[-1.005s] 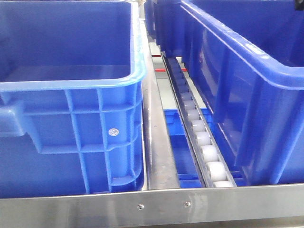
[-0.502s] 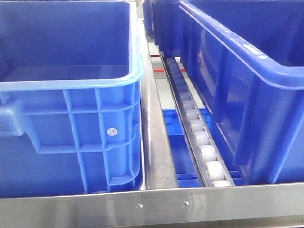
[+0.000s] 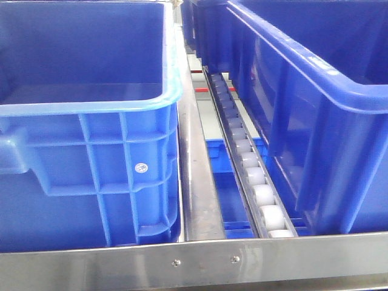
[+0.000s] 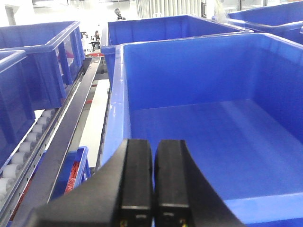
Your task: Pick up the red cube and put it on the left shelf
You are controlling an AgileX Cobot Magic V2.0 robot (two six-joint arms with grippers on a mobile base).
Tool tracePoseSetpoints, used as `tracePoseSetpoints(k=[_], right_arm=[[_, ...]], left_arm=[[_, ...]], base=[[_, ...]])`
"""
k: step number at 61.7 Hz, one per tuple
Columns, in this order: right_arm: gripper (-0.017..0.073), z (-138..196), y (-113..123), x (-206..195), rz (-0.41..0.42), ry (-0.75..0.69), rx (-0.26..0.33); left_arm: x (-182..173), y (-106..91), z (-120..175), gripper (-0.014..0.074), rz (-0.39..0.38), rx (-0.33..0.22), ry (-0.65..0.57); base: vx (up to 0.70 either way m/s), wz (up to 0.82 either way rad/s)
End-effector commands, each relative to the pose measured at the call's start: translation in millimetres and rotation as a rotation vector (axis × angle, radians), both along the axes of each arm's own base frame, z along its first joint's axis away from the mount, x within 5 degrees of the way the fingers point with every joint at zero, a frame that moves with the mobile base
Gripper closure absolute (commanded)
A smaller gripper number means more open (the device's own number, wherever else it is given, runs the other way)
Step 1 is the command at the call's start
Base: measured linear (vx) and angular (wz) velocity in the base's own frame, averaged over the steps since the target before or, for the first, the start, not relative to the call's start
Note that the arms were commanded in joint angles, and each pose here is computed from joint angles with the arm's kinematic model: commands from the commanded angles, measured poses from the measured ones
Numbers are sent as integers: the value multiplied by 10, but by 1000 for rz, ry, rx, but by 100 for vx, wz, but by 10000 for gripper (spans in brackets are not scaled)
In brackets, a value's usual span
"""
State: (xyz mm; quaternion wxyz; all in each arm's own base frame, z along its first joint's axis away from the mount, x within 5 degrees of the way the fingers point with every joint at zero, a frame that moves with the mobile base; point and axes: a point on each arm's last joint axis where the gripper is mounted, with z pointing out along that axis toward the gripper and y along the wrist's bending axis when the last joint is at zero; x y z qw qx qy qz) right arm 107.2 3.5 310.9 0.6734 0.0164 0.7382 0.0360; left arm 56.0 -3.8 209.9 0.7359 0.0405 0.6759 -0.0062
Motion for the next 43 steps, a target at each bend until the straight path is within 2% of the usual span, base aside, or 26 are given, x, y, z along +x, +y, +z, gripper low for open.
tracePoseSetpoints(k=[1, 31, 38, 43], right_arm=[[510, 174, -1, -4, 1, -117, -11], [510, 134, -6, -47, -3, -103, -11], [510, 25, -9, -168, -3, -133, -11], [510, -167, -11, -264, -1, -153, -12]], left_arm=[[9, 6, -3, 488, 6, -9, -54], [9, 6, -3, 488, 6, -9, -54], [9, 6, -3, 488, 6, -9, -54], [9, 6, -3, 488, 6, -9, -54]], base=[[0, 0], [0, 0], [2, 10], [0, 2]])
